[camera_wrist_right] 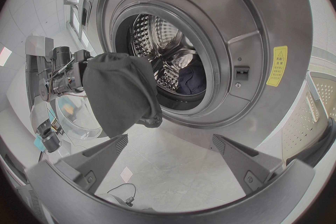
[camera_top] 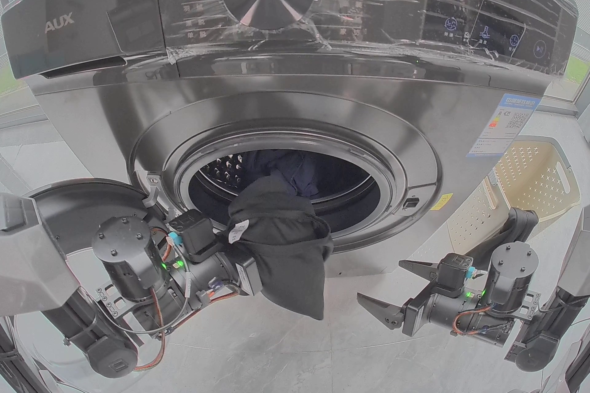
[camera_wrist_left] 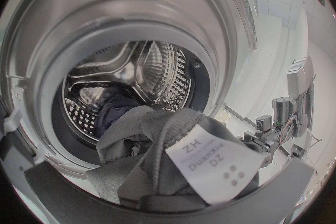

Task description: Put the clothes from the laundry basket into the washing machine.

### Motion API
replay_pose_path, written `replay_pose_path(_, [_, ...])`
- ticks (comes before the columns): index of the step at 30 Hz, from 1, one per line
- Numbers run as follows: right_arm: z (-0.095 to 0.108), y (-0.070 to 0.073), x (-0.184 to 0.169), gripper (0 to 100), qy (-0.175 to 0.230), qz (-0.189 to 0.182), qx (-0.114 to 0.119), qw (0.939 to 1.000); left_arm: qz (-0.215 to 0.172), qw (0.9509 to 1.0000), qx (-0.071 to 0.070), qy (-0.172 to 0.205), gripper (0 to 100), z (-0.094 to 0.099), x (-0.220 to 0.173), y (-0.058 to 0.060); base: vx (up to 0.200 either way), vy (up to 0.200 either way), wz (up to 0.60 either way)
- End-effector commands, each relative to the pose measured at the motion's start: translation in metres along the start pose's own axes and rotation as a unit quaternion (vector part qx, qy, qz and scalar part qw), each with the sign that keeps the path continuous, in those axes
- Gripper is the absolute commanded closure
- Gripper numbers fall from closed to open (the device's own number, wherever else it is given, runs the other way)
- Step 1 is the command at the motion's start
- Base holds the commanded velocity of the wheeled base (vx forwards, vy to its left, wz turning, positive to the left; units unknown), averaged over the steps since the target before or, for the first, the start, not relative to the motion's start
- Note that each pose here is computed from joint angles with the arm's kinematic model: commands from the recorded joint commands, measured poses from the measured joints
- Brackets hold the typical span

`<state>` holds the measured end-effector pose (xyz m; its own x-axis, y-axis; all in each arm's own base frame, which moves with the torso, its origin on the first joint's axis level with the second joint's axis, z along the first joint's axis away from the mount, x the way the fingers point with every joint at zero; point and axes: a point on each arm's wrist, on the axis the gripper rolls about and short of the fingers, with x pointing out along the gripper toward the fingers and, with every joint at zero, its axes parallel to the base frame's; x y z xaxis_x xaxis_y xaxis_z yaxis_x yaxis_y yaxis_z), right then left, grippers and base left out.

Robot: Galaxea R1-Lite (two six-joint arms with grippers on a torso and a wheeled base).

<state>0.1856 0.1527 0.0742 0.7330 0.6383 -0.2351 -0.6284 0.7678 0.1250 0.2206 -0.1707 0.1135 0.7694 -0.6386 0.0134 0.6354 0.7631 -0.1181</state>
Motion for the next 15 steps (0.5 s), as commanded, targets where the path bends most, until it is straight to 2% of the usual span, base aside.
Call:
replay_pose_path(1, [0.002,0.004,-0.001,0,-0.004,0.008,-0.002,1.0000,-0.008,0.9999,0.001,0.009,100,-0.010,0.011,-0.004,0.000,0.000,0.00])
replay_pose_path(2, [0.001,0.005,-0.002,0,-0.002,0.009,-0.001,1.0000,-0.007,0.9999,0.002,0.015,100,-0.022,0.032,0.002,0.000,0.000,0.00])
replay_pose_path(6, [0.001,0.006,-0.002,0,-0.001,0.011,-0.002,0.9999,-0.020,0.9997,0.004,0.012,100,-0.033,0.056,0.006,0.000,0.000,0.00])
replay_pose_path(10, [0.000,0.008,-0.003,0,-0.001,0.016,-0.002,0.9999,-0.006,1.0000,0.004,-0.006,100,-0.044,0.086,0.026,0.000,0.000,0.00])
replay_pose_path(11, [0.000,0.008,-0.003,0,-0.001,0.016,-0.002,0.9999,-0.005,1.0000,0.005,-0.007,100,-0.043,0.088,0.027,0.000,0.000,0.00])
replay_pose_path(13, [0.000,0.009,-0.003,0,0.000,0.019,-0.003,0.9998,0.008,0.9993,0.002,-0.036,100,-0.041,0.106,0.039,0.000,0.000,0.00])
replay_pose_path(14, [0.000,0.009,-0.003,0,0.000,0.019,-0.003,0.9998,0.009,0.9993,0.003,-0.037,100,-0.041,0.108,0.040,0.000,0.000,0.00])
replay_pose_path(15, [0.000,0.010,-0.003,0,0.000,0.019,-0.003,0.9998,0.014,0.9981,0.005,-0.059,100,-0.036,0.119,0.047,0.000,0.000,0.00])
